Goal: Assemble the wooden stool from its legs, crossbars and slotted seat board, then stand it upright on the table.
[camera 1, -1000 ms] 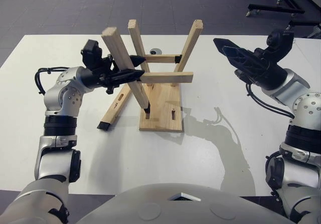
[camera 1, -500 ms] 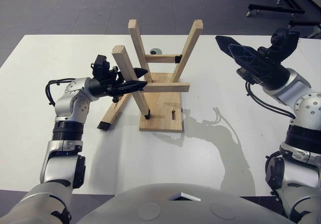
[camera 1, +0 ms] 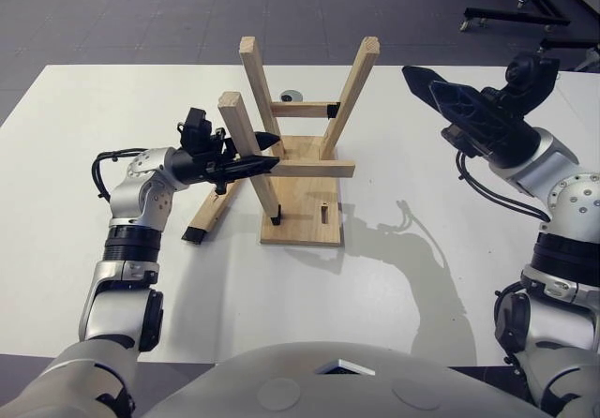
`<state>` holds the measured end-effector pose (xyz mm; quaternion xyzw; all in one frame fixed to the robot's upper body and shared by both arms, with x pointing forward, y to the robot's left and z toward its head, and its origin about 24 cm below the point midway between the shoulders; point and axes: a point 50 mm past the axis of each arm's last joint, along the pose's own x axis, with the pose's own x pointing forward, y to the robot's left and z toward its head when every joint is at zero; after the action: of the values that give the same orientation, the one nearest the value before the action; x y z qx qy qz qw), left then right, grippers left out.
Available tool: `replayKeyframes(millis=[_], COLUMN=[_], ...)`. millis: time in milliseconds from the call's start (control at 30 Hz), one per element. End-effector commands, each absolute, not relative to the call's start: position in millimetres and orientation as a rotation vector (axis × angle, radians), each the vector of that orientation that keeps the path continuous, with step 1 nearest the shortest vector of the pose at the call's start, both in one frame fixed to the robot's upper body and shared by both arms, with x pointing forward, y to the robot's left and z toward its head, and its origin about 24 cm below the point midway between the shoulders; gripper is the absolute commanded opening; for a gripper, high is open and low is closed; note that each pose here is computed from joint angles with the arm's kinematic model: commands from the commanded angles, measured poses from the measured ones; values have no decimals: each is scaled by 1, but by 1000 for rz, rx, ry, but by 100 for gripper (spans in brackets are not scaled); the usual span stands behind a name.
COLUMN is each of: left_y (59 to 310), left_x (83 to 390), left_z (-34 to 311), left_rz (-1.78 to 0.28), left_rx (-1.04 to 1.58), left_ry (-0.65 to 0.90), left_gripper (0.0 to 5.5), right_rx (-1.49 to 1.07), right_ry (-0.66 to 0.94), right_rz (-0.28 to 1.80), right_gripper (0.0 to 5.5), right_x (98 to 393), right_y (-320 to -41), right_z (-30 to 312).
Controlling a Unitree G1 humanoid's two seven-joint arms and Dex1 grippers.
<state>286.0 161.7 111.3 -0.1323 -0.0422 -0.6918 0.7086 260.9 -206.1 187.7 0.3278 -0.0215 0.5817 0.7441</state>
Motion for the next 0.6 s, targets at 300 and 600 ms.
replayKeyframes(millis=[300,600], left_y=[161,158], left_x=[290,281], left_z=[121,95], left_rz=[-1543,-1539], left_rx=[-216,-180], left_ry=[-106,-16], left_gripper=[210,210], right_rx=[722,727], right_ry=[-50,-55], right_rz=[1295,1298], right_gripper=[538,538], right_x=[262,261], right_y=[-202,-202], right_z=[192,193])
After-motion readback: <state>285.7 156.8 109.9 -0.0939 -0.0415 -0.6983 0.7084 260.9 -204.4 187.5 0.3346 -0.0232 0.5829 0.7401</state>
